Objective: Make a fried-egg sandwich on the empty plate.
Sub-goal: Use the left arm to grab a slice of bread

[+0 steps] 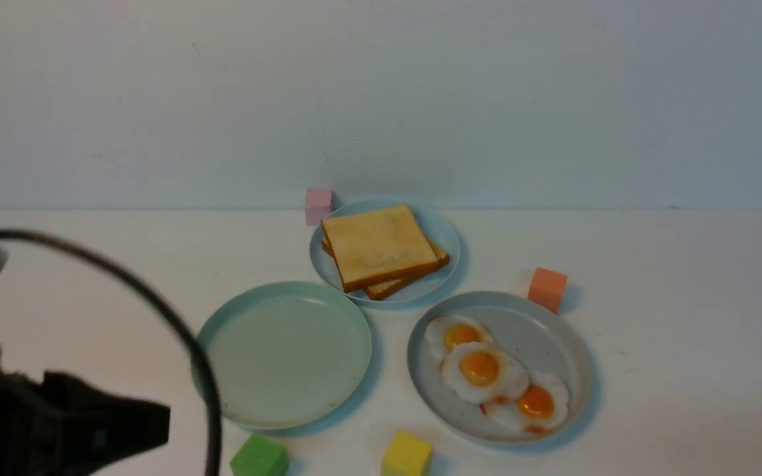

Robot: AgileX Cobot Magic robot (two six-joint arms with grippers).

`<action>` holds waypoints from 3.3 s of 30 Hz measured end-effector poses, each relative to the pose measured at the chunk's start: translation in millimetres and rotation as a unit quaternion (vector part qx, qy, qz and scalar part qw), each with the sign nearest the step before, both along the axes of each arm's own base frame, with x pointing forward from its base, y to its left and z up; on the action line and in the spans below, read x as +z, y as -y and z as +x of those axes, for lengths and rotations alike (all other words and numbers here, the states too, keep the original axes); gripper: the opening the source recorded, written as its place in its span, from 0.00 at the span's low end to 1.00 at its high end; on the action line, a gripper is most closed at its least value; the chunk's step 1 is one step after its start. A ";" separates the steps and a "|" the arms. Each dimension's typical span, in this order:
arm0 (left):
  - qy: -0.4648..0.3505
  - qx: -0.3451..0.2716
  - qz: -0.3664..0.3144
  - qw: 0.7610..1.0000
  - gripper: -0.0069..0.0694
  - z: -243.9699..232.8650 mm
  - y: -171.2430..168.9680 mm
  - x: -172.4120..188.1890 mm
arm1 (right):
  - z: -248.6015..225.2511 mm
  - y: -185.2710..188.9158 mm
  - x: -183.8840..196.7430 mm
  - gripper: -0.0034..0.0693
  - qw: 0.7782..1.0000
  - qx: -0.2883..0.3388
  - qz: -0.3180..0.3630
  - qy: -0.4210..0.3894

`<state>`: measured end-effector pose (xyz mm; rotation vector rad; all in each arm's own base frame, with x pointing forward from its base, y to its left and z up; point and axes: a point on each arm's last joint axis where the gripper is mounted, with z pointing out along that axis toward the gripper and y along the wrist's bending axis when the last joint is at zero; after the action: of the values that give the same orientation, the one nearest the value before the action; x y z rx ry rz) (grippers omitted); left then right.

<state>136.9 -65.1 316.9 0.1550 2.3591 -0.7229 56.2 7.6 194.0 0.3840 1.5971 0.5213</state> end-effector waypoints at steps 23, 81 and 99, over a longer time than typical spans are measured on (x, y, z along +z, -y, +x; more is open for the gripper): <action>-0.013 -0.274 0.232 0.933 0.07 236.2 144.6 -42.3 | -17.4 -34.2 175.3 0.06 0.889 0.321 -0.260 -0.198; 0.098 -0.330 0.387 0.855 0.49 329.7 168.5 -140.7 | -15.4 -33.7 177.1 0.09 0.888 0.319 -0.277 -0.182; 0.124 -0.299 0.359 0.875 0.10 307.5 163.6 -60.3 | -15.4 -33.7 177.1 0.11 0.888 0.319 -0.277 -0.182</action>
<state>444.3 -228.7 256.6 1.2607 2.2069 -0.0238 40.8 41.3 371.1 -0.5331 2.1534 0.4661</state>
